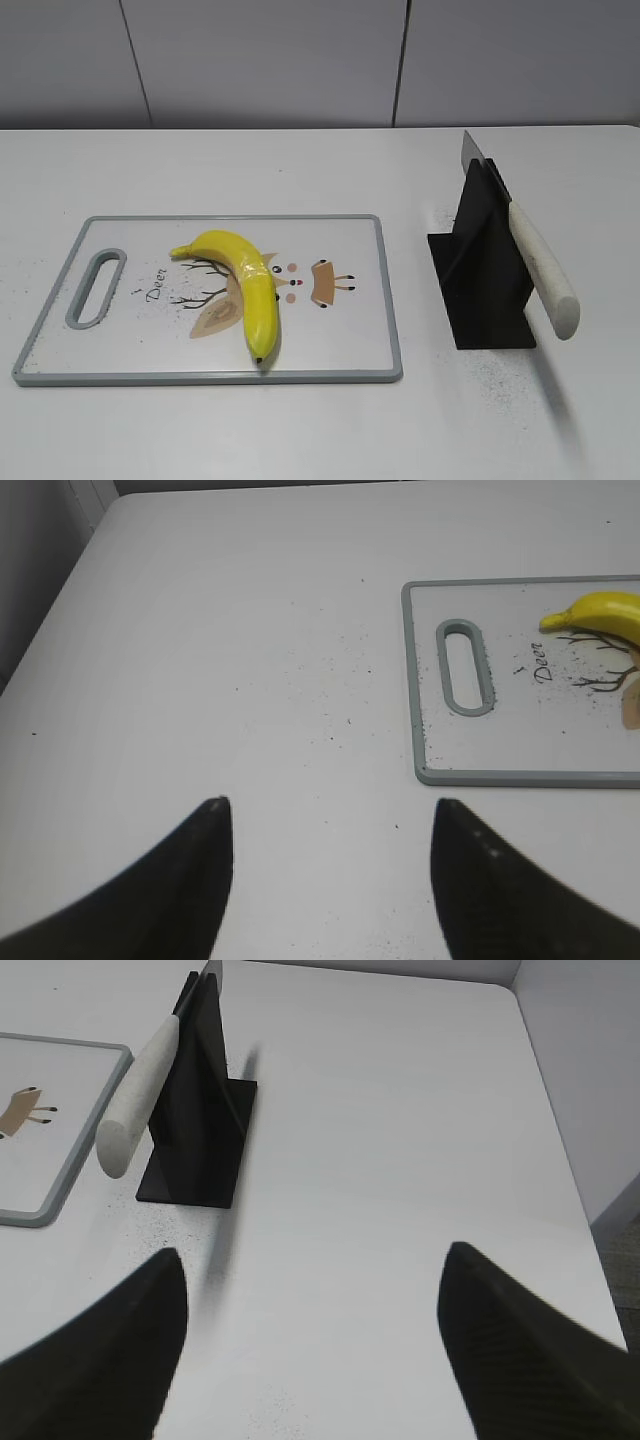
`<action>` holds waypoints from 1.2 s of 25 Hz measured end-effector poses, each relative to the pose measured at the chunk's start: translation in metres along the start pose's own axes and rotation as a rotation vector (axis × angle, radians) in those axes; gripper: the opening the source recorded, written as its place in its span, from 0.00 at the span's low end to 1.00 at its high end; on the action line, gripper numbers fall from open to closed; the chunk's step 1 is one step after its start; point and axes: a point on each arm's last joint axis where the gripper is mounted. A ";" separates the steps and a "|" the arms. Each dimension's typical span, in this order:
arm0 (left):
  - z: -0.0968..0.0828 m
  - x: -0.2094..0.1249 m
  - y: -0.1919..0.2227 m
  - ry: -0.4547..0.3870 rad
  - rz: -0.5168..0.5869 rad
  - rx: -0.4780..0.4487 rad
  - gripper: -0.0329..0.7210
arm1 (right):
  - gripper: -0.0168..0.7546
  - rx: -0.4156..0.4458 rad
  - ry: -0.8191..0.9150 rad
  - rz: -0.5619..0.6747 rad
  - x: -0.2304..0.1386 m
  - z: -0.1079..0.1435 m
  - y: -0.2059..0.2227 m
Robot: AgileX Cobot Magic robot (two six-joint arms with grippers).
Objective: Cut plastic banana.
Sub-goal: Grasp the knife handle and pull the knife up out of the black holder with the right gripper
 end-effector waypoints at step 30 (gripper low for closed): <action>0.000 0.000 0.000 0.000 0.000 0.000 0.82 | 0.79 0.000 0.000 0.000 0.000 0.000 0.000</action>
Point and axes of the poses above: a point on each arm's last joint axis where the gripper is mounted, y pointing out along that axis toward the gripper, z along the wrist's bending axis when the last joint is at zero, x = y × z, and after that the axes turned 1 degree about y, right-handed
